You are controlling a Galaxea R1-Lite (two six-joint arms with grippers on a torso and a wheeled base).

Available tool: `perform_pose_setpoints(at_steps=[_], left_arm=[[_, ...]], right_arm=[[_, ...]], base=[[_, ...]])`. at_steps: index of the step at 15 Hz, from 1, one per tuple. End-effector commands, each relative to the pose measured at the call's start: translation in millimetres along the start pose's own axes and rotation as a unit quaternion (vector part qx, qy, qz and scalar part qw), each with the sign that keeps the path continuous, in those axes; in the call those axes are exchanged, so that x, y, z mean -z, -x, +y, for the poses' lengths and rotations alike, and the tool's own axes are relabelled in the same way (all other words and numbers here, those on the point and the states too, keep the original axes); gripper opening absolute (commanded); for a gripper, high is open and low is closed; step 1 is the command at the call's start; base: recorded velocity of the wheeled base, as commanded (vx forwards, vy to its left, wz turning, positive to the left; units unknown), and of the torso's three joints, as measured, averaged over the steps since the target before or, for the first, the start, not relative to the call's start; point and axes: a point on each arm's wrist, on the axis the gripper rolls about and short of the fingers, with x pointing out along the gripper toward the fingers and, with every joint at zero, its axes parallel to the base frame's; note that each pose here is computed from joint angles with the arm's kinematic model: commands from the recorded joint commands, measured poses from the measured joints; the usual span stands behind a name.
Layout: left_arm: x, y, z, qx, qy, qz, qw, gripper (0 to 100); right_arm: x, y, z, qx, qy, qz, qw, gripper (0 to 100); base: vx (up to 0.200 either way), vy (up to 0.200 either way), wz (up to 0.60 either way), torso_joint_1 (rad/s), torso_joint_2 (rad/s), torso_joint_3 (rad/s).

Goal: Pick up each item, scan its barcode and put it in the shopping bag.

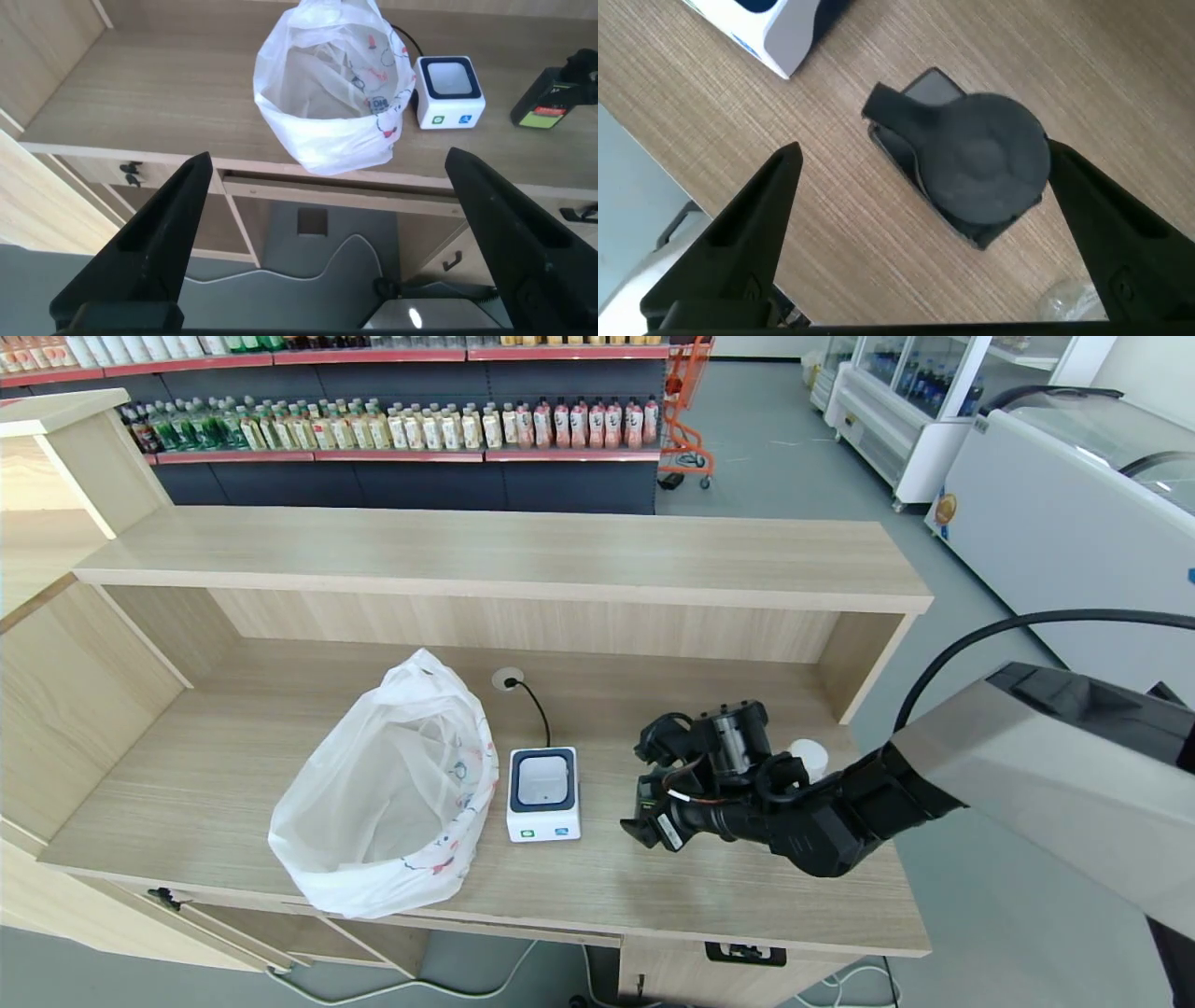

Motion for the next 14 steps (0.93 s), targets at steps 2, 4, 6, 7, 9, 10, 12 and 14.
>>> perform_pose_setpoints(at_steps=[2,4,6,7,9,10,12,14], left_arm=[[-0.1,-0.1,0.0,0.0,0.0,0.0,1.0,100],[-0.1,-0.1,0.0,0.0,0.0,0.0,1.0,100],[-0.1,-0.1,0.0,0.0,0.0,0.0,1.0,100],[-0.1,-0.1,0.0,0.0,0.0,0.0,1.0,100],[-0.1,-0.1,0.0,0.0,0.0,0.0,1.0,100],[-0.1,-0.1,0.0,0.0,0.0,0.0,1.0,100],[-0.1,-0.1,0.0,0.0,0.0,0.0,1.0,100],[-0.1,-0.1,0.0,0.0,0.0,0.0,1.0,100]], right_arm=[[1.6,-17.9,-0.4,-0.01,0.004,-0.007,1.0,100],[0.7,-23.5,-0.7,-0.01,0.006,-0.011,1.0,100],[2.1,-30.6,-0.3,-0.01,0.006,-0.011,1.0,100],[0.7,-33.9,-0.8,-0.009,0.006,-0.015,1.0,100],[0.1,-40.3,-1.7,-0.008,0.005,-0.017,1.0,100],[1.7,-42.0,-1.3,-0.009,0.005,-0.016,1.0,100],[2.8,-42.8,0.5,-0.01,0.006,-0.015,1.0,0],[1.8,-40.6,0.2,-0.009,0.006,-0.016,1.0,0]], base=[[0.0,0.0,0.0,0.0,0.0,0.0],[0.0,0.0,0.0,0.0,0.0,0.0],[0.0,0.0,0.0,0.0,0.0,0.0],[0.0,0.0,0.0,0.0,0.0,0.0],[0.0,0.0,0.0,0.0,0.0,0.0],[0.0,0.0,0.0,0.0,0.0,0.0],[0.0,0.0,0.0,0.0,0.0,0.0],[0.0,0.0,0.0,0.0,0.0,0.0]])
